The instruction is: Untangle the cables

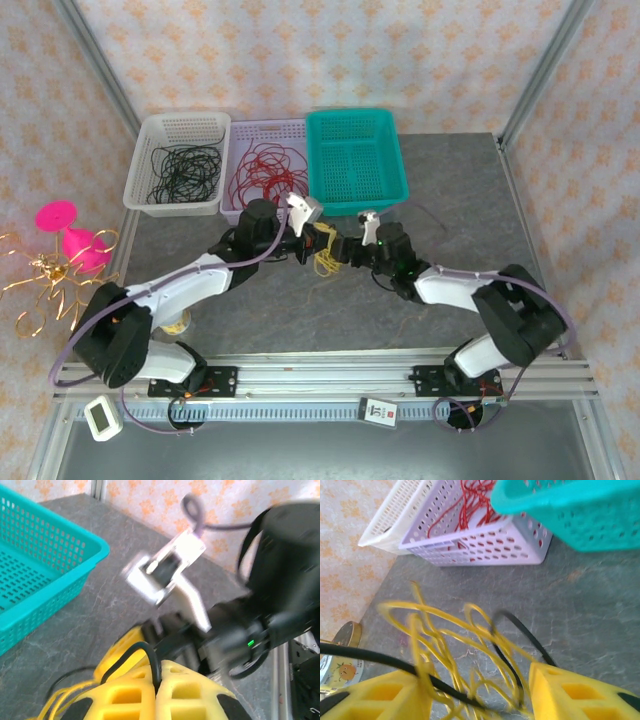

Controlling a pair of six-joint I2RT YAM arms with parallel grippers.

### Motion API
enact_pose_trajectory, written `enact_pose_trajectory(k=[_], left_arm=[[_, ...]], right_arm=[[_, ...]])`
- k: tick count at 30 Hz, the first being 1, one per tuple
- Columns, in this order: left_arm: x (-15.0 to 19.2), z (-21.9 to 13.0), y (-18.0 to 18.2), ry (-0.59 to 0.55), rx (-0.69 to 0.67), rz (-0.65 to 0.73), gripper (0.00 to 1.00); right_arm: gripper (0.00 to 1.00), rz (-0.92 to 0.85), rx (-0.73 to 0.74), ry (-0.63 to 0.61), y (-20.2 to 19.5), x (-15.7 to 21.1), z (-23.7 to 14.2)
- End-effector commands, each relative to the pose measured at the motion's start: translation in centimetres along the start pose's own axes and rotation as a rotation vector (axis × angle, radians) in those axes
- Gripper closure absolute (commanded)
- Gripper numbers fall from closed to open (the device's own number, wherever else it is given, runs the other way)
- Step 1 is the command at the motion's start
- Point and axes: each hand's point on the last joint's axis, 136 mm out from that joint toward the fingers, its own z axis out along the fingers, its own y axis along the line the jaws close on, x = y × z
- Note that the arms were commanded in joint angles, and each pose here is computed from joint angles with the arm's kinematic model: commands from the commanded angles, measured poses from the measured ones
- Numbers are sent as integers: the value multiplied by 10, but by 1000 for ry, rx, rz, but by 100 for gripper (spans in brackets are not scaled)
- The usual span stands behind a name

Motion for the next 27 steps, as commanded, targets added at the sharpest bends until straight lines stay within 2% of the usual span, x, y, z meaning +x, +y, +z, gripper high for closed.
enact_pose_trajectory(k=[1,5,10,14,17,20,24,27], left_arm=[[-43,-19,-18,-105,-3,35,100],[-82,-41,-24,-176,-63,54,100],[-140,-70,-48,-286,-54,88,100],[-174,-91,-62,-355,-58,119,100],[-190,-99,-60,-368,-114,133,100],[-199,-104,-50,-369,-193,139,100],[-214,-117,-12,-352,-437,123,100],[-224,-126,18,-325,-599,118,100]], right_arm=[[50,71,77,-55,-17,-3,7],[50,92,152,-7,-41,22,7],[51,121,263,56,-72,51,6],[51,121,303,79,-82,61,3],[51,93,319,74,-81,58,-5],[50,33,360,45,-80,45,-22],[46,-51,417,-6,-74,23,-47],[44,-96,377,-31,-57,9,-58]])
